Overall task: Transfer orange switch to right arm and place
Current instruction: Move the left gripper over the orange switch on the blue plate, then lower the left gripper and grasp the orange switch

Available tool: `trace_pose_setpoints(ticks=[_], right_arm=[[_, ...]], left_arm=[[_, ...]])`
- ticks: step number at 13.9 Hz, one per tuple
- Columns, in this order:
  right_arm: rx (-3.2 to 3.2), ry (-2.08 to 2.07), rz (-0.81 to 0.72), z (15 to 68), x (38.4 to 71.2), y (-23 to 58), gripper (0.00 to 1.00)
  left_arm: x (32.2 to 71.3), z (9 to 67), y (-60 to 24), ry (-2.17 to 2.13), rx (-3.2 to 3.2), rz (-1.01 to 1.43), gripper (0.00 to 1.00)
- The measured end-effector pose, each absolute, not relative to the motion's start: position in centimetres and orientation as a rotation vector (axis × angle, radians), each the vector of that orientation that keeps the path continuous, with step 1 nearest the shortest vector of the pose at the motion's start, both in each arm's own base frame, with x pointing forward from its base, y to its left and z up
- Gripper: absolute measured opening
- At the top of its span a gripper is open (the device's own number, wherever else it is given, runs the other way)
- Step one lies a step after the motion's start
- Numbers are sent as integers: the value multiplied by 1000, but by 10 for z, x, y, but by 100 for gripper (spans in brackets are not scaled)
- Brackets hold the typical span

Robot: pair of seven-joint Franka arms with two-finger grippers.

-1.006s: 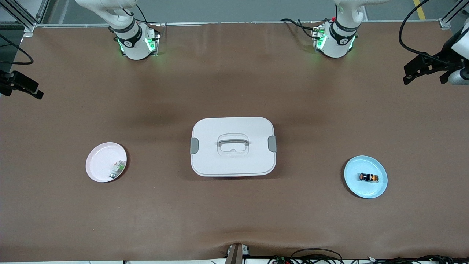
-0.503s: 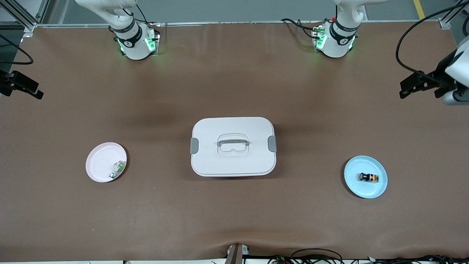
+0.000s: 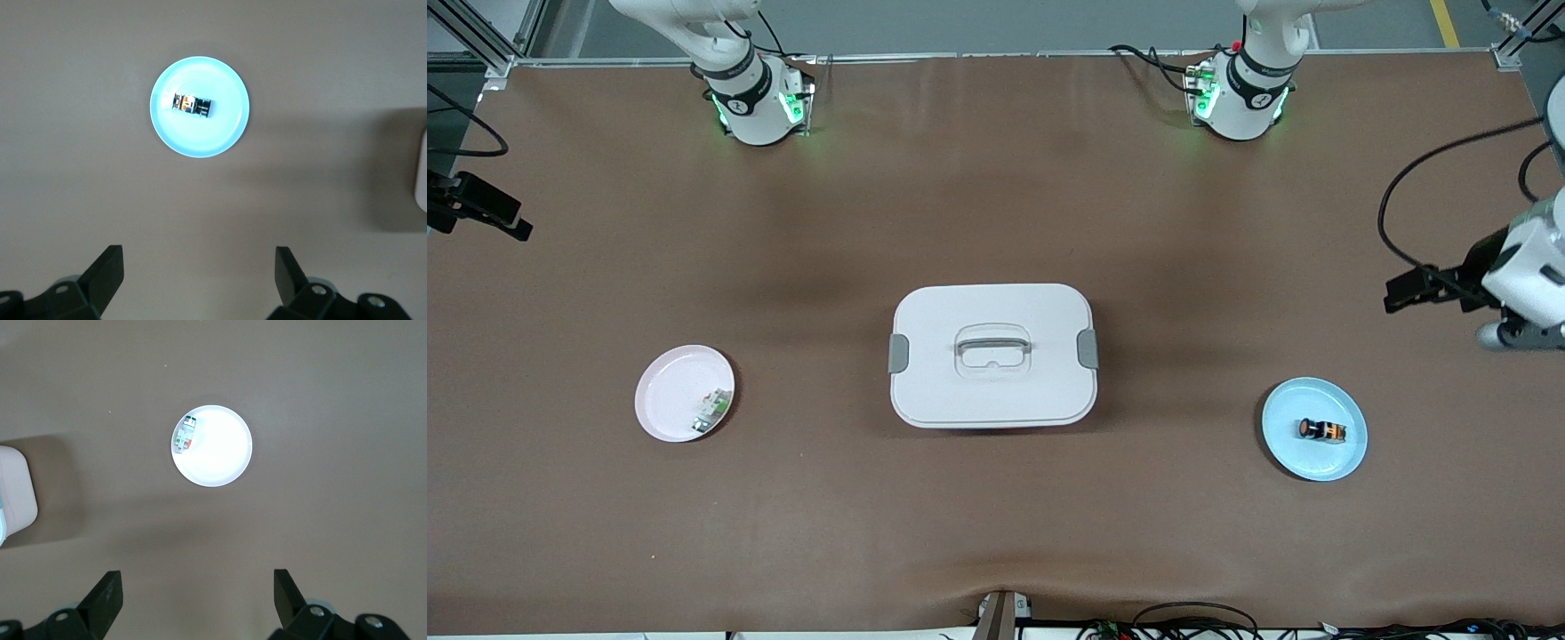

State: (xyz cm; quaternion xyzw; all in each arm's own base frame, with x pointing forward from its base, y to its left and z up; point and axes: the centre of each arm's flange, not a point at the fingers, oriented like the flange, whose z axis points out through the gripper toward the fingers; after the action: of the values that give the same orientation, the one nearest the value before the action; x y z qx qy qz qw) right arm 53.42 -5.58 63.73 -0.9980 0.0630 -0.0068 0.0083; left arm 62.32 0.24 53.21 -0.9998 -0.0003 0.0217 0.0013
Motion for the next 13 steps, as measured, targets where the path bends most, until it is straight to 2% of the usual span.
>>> trace_pose_setpoints(ticks=[7,13], right_arm=[[-3119,197,-23,638,534,-56,100],[-3119,197,-29,638,535,-56,100]], left_arm=[[672,433,11,66,-3126,40,100],[693,359,38,167,-3080,45,100]])
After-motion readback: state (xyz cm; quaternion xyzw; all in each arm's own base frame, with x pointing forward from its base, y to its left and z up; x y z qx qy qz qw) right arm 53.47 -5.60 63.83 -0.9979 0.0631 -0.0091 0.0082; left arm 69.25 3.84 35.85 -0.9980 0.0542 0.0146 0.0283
